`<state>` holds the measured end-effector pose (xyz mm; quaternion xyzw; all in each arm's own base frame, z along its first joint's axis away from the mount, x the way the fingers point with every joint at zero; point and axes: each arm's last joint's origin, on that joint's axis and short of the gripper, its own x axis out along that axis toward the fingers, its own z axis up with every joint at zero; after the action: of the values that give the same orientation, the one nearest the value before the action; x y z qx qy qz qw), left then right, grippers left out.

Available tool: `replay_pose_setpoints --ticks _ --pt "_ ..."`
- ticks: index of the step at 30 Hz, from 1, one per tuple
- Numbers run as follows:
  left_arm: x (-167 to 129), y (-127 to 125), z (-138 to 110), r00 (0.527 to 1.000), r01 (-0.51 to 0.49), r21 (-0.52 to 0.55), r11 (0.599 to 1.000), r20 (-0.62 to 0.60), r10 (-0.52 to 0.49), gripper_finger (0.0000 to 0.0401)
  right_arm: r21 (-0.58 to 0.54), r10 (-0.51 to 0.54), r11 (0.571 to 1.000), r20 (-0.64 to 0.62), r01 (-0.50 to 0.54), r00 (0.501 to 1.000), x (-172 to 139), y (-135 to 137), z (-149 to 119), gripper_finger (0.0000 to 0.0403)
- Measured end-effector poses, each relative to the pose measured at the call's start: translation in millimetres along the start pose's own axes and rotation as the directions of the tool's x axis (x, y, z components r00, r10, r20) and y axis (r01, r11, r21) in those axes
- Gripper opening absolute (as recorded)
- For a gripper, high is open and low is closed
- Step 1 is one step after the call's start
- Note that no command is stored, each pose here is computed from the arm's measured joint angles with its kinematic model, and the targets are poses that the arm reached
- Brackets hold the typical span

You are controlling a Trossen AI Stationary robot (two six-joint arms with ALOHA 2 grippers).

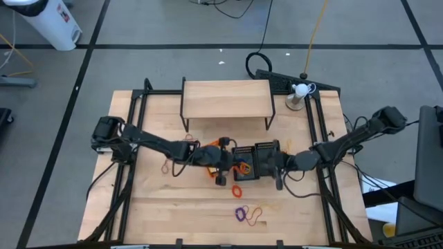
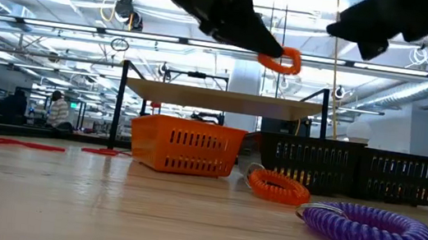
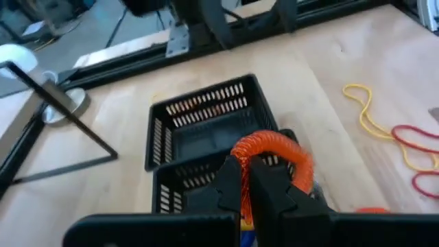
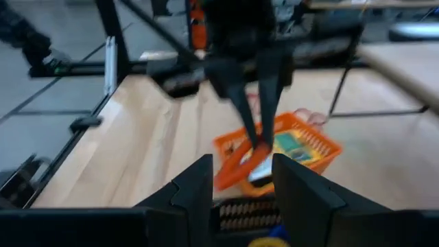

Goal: Pick & Place Office Desk Supplies
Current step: Put the orange spring keychain into the left black bin

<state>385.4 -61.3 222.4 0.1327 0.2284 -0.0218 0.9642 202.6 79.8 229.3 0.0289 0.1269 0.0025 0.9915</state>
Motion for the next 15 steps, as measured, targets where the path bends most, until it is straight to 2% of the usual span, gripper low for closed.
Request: replay_pose_setpoints --ticks 7,11,15 --pt "5 13 -6 0.999 0.046 -0.001 0.999 -0.005 -0.046 0.0027 -0.061 -0.038 0.997 0.087 0.044 0.995 -1 -12 13 0.0139" --pt "5 18 -9 0.998 0.057 0.019 0.998 -0.027 -0.056 0.0032 -0.074 -0.047 0.996 0.07 0.053 0.996 -1 -14 11 0.0139" --pt "6 21 -8 0.996 0.092 -0.031 0.995 -0.006 -0.092 0.0035 -0.08 -0.051 0.995 0.043 0.054 0.998 0 -14 8 0.0139"
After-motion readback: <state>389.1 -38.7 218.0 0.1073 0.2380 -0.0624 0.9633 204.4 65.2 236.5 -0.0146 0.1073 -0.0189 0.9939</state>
